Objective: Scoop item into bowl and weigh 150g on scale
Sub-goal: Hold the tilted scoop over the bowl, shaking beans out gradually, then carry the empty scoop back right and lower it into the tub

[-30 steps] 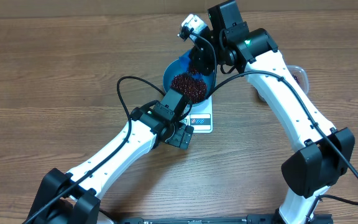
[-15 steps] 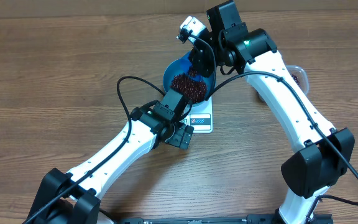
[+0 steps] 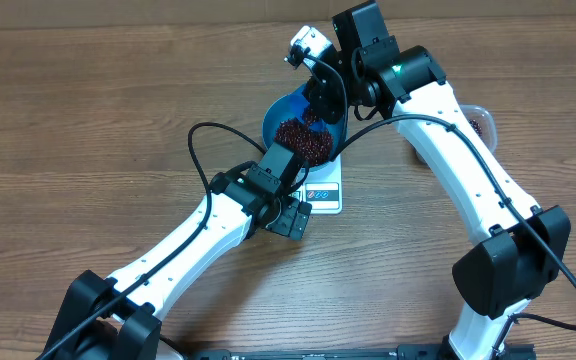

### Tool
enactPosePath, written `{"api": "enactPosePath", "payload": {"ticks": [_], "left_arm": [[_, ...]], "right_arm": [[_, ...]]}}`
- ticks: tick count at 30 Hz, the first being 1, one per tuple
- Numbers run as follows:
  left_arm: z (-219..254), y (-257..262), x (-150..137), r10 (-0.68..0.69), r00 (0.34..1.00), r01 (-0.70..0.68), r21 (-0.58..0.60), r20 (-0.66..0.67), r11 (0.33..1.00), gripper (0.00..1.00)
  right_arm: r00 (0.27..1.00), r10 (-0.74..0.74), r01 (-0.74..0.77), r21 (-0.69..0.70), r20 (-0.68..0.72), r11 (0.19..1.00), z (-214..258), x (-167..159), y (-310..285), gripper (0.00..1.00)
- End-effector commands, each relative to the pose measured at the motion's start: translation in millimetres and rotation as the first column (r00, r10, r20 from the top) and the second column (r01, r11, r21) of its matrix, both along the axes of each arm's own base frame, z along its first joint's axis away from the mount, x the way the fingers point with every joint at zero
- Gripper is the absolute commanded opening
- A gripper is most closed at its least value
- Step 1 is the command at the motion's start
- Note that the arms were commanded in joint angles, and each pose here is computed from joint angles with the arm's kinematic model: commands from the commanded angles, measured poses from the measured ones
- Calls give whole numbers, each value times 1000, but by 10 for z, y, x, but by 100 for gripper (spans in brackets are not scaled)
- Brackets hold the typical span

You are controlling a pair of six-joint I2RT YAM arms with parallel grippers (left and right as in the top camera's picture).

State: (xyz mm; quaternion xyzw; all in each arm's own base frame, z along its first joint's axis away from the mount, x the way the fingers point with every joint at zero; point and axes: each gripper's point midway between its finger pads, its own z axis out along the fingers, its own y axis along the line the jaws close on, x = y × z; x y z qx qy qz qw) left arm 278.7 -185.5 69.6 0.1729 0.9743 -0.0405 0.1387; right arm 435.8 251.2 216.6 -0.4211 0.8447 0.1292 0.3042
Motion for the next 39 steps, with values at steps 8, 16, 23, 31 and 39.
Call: {"api": "enactPosePath", "payload": {"ticks": [8, 16, 23, 31, 39], "left_arm": [[11, 2, -5, -22, 1000, 22, 12, 13, 1000, 100], [11, 1, -4, -22, 1000, 22, 12, 14, 1000, 100], [11, 1, -4, -22, 1000, 22, 12, 14, 1000, 100], [10, 2, -4, -22, 1000, 22, 12, 13, 1000, 100], [11, 1, -4, -22, 1000, 22, 12, 14, 1000, 100]], "right_arm": [[997, -1, -1, 30, 74, 1000, 330, -9, 18, 5], [997, 9, -11, 24, 79, 1000, 341, -44, 73, 4], [983, 14, 6, -109, 184, 994, 414, -48, 81, 4], [964, -25, 69, -159, 266, 985, 617, -51, 19, 4], [961, -26, 70, -153, 274, 986, 633, -37, 29, 4]]}}
